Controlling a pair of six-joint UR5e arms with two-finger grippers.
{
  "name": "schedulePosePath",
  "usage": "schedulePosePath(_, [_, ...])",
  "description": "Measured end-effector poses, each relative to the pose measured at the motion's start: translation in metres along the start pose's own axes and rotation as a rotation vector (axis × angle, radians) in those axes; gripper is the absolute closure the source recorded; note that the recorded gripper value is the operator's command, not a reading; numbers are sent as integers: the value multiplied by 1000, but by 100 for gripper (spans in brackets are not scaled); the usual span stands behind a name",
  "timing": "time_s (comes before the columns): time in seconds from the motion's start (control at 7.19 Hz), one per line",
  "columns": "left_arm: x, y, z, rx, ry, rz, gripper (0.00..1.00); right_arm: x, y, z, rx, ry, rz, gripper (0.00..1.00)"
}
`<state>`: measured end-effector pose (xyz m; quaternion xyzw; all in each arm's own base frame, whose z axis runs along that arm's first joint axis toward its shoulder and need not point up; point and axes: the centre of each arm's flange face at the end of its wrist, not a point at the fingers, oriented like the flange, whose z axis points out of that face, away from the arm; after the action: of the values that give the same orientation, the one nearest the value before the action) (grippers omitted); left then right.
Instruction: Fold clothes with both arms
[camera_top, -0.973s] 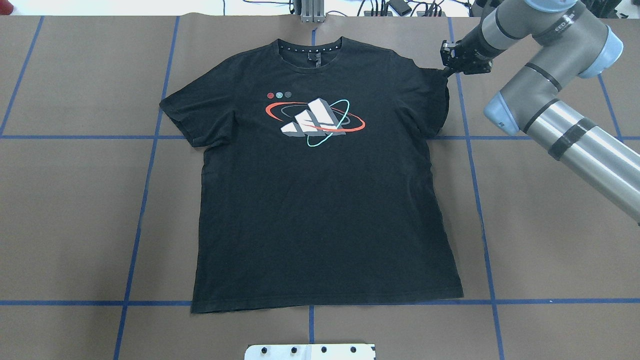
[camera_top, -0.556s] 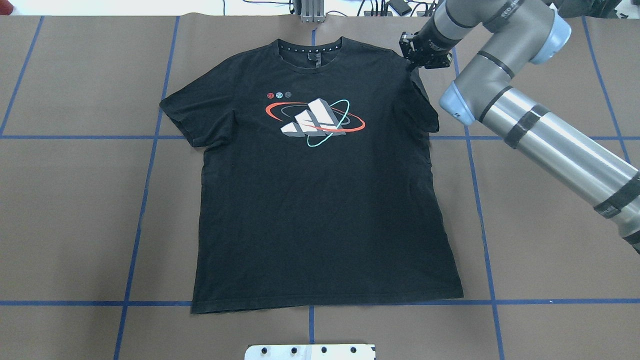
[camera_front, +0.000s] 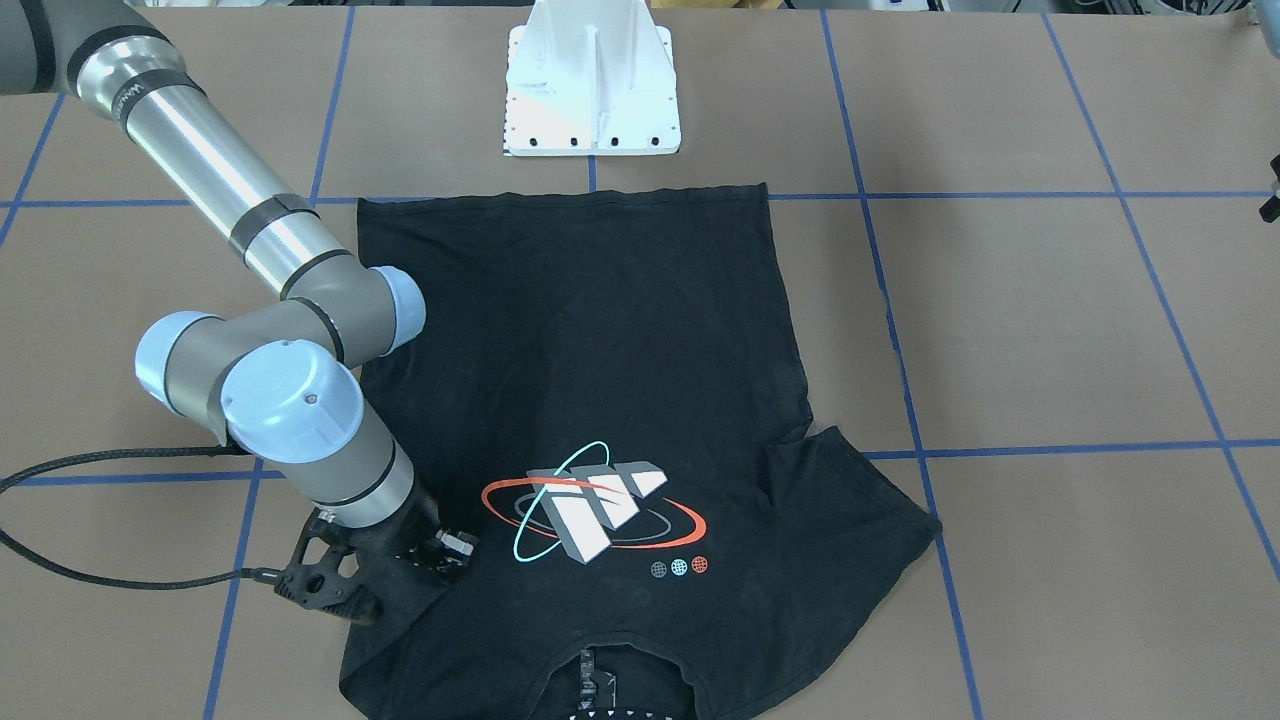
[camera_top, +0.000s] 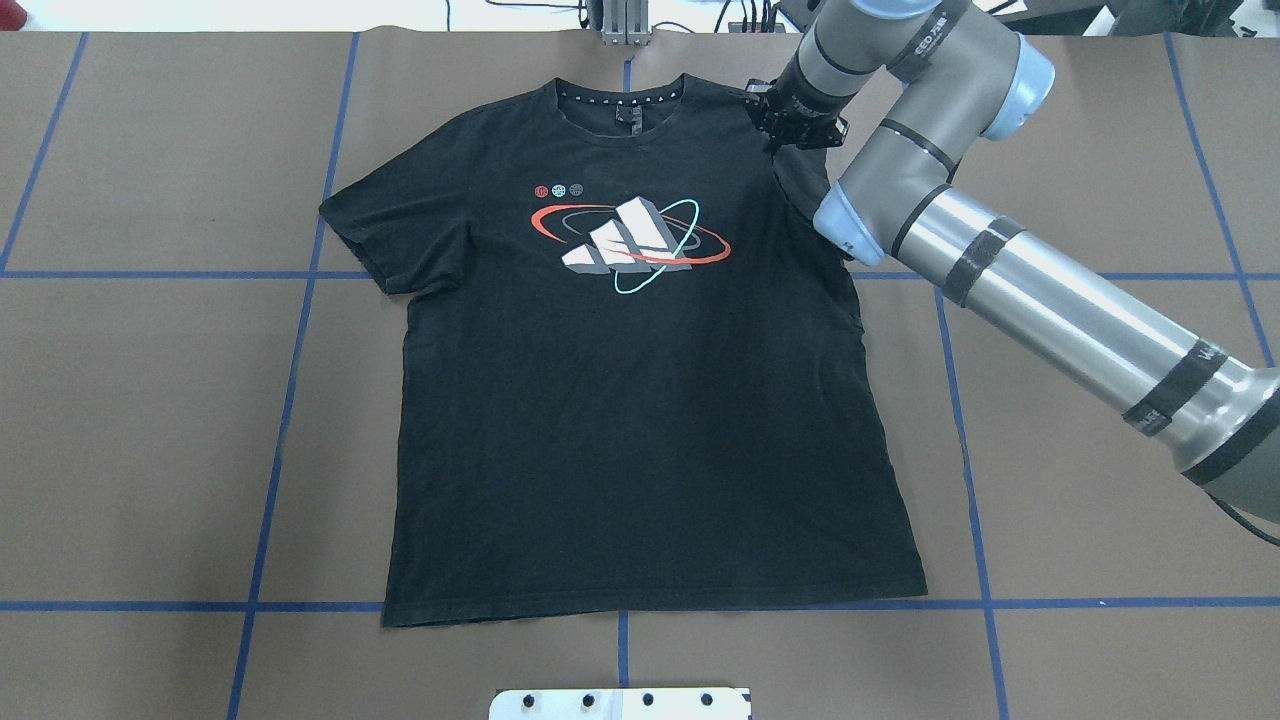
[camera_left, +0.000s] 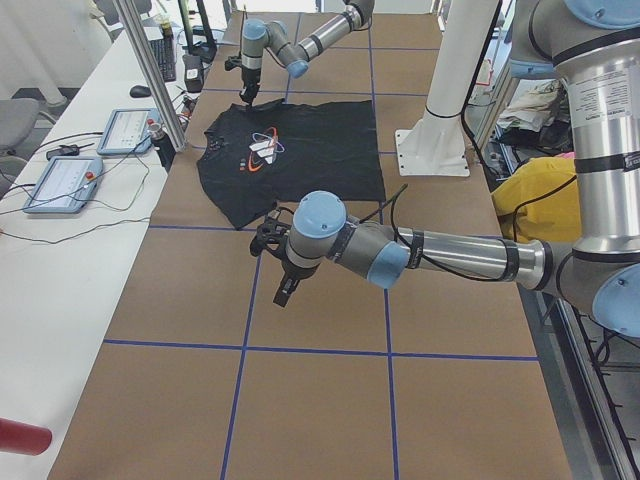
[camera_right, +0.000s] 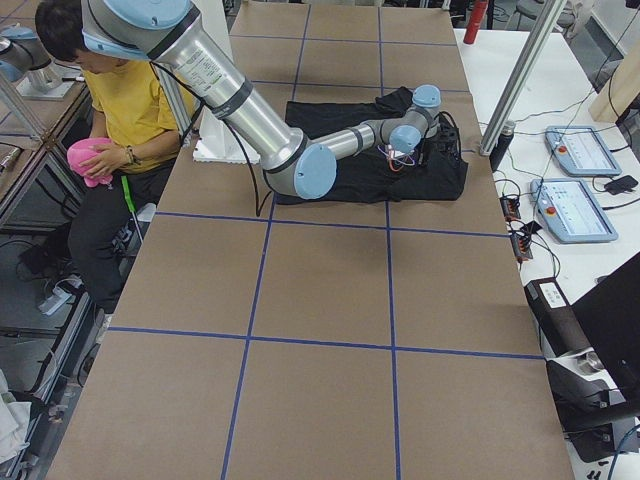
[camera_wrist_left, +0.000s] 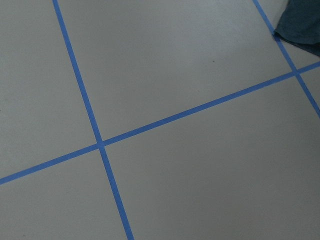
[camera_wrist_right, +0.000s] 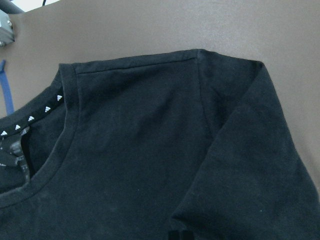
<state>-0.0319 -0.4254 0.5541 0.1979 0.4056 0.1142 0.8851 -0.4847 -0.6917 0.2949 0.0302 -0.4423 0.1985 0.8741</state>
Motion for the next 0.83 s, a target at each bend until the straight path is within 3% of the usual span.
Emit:
schedulePosePath(0.56, [1,-4,-1,5,0,-12,0,-14,11,8,11,6,-13,100])
schedulePosePath(0.7, [2,-5,-1,7,0,-13,0,-15,11,8,14,8,-13,17])
schedulePosePath(0.83, [3,-9,-1,9,1,-19,0,-17,11,9,20,9,-15,1])
